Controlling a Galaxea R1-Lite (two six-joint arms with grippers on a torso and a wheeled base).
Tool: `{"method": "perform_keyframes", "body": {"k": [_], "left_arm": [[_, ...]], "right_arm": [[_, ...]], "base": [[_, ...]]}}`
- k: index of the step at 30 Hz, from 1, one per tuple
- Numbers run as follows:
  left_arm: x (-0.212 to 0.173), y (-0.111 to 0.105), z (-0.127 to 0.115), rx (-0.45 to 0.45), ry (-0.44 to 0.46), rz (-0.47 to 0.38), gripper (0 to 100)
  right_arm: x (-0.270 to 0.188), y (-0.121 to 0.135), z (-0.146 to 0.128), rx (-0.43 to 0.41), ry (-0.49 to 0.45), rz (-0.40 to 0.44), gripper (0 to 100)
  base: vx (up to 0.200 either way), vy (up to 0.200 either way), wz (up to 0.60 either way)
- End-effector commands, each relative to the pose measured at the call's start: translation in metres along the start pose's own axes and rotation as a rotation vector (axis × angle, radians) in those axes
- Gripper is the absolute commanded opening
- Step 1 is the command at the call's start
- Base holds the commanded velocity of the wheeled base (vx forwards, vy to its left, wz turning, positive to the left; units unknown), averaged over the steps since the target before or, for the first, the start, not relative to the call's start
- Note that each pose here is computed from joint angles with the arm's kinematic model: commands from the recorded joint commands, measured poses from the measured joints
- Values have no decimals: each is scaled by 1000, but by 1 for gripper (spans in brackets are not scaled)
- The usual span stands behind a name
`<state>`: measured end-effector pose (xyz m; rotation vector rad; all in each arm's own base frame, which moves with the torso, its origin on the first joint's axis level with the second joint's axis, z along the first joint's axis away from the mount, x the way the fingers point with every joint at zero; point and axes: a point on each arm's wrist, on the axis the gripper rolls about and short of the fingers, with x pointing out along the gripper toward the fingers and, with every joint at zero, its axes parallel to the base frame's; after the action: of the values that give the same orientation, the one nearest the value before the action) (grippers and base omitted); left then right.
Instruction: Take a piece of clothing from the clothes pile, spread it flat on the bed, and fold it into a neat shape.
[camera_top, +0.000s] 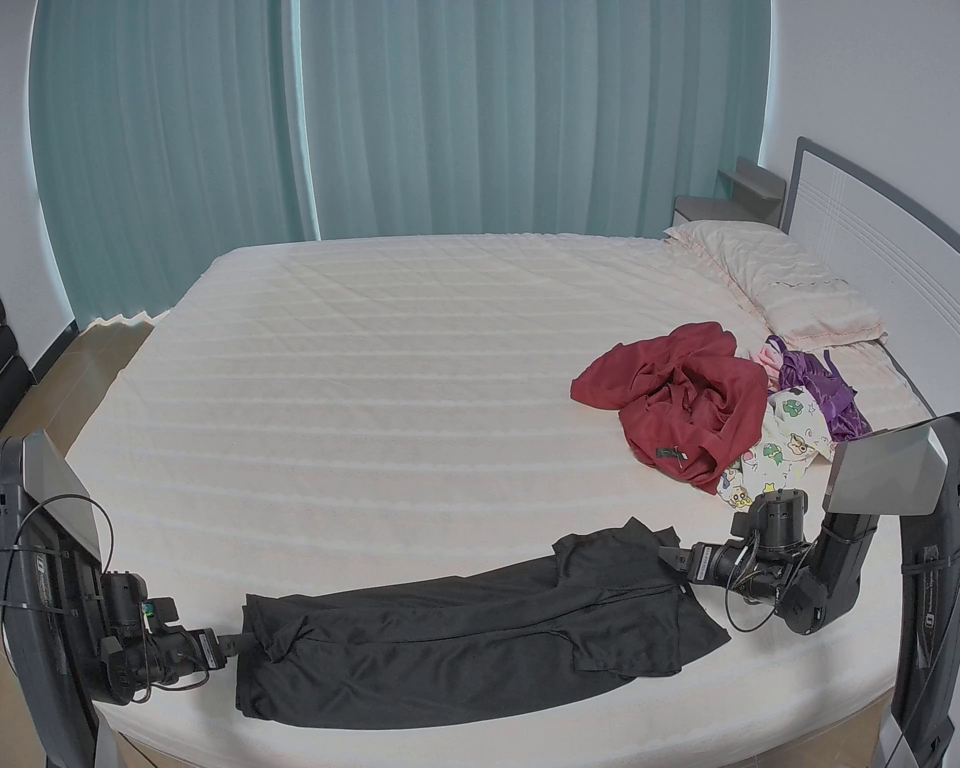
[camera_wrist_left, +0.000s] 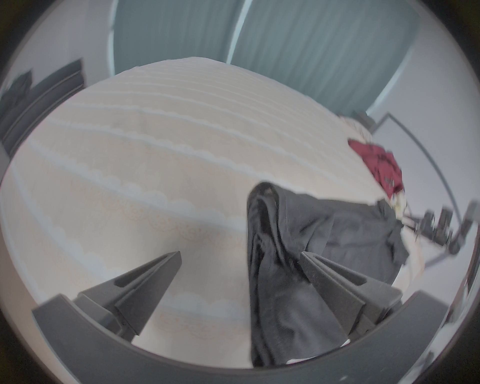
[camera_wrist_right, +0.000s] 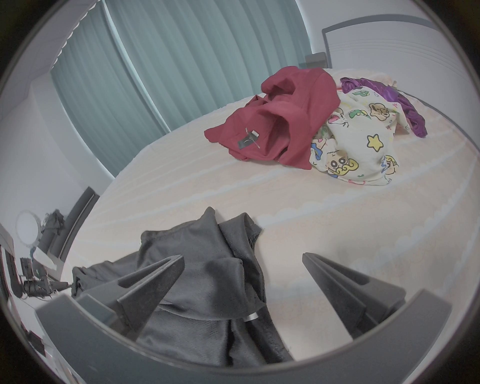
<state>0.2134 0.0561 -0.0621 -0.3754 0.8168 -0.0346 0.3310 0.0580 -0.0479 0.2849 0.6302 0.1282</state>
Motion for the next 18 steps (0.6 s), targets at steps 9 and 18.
{"method": "perform_keyframes", "body": {"k": [9,18], "left_arm": [[14,-47,47,-316,-225,-78,100],[40,-62,27,-298,-176,-1,100]], "right_arm": [[-6,42,12,279,-35,113,100],[-11,29,5,365,-17,69,100]], "base": [[0,0,0],[0,0,0]]}}
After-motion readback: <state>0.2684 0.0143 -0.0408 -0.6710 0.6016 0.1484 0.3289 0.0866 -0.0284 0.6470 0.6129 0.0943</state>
